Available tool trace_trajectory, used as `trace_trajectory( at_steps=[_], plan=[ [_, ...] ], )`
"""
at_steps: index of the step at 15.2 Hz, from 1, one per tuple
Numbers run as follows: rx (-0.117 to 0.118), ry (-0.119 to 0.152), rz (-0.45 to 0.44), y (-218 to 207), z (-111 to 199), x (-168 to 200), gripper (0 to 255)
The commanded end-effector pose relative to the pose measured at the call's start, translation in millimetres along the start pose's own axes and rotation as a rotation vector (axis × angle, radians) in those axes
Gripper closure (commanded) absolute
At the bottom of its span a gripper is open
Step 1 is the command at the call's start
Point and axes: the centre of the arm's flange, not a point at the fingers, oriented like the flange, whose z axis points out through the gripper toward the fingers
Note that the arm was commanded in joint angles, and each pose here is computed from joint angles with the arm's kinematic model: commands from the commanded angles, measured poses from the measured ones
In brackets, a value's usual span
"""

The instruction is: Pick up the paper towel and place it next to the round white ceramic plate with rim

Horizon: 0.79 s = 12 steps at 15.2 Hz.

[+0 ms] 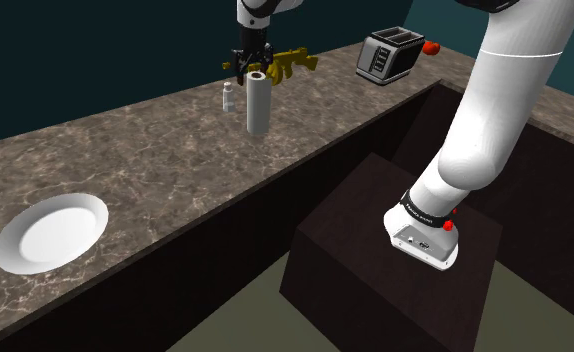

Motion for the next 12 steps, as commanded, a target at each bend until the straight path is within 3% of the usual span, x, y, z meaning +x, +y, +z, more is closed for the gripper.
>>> trace_trajectory(
  at_steps=[1, 7, 8, 12],
  plan=[
    [0.000, 0.000, 0.000, 0.7, 3.7, 0.3, 0],
    [0.000, 0.000, 0.000, 0.6, 3.6, 0.4, 0],
    [0.000, 0.000, 0.000, 0.6, 3.6, 0.4, 255],
    [0.000, 0.000, 0.000, 0.6, 3.7, 0.4, 255]
  ],
)
